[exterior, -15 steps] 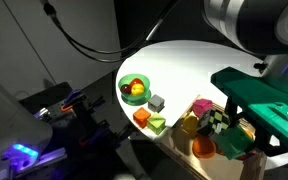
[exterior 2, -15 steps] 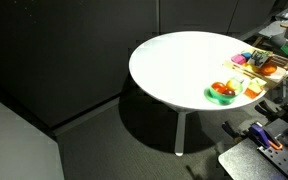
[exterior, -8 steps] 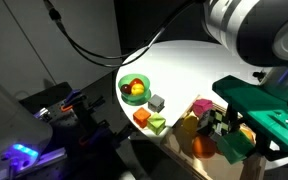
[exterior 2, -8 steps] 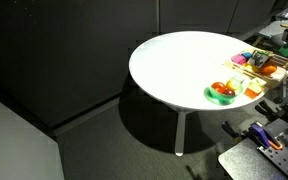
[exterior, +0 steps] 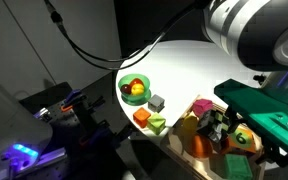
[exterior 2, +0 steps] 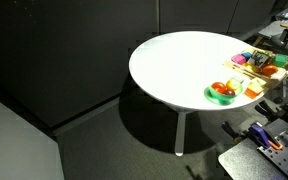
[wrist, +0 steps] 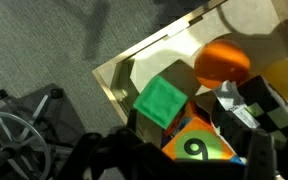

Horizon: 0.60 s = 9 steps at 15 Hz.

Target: Put the green block onto the tray

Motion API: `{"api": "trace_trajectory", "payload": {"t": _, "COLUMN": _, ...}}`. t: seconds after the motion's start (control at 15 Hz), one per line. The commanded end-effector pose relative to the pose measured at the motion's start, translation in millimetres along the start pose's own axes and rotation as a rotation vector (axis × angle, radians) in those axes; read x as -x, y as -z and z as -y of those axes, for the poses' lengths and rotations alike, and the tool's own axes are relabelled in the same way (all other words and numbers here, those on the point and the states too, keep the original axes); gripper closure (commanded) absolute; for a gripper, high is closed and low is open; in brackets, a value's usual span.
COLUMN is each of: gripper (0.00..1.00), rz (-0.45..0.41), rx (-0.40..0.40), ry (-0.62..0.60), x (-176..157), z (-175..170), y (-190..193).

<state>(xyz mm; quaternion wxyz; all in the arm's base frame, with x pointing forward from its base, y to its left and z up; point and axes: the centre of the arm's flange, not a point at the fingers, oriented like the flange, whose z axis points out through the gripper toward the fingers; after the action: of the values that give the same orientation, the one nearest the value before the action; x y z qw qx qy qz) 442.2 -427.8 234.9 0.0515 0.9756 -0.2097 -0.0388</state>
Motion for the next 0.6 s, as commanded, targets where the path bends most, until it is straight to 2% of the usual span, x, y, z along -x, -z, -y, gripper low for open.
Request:
{"api": "trace_trajectory", "payload": {"t": 0.0, "gripper": 0.00, "rz": -0.008, "rx": 0.016, "ry": 0.003, "x": -2.6, "z": -0.5, "y": 6.9}}
{"api": "trace_trajectory", "payload": {"t": 0.53, "gripper": 0.00, "rz": -0.035, "rx": 0.007, "ry": 0.041, "x": 4.7, "z": 25.9, "y": 26.9}}
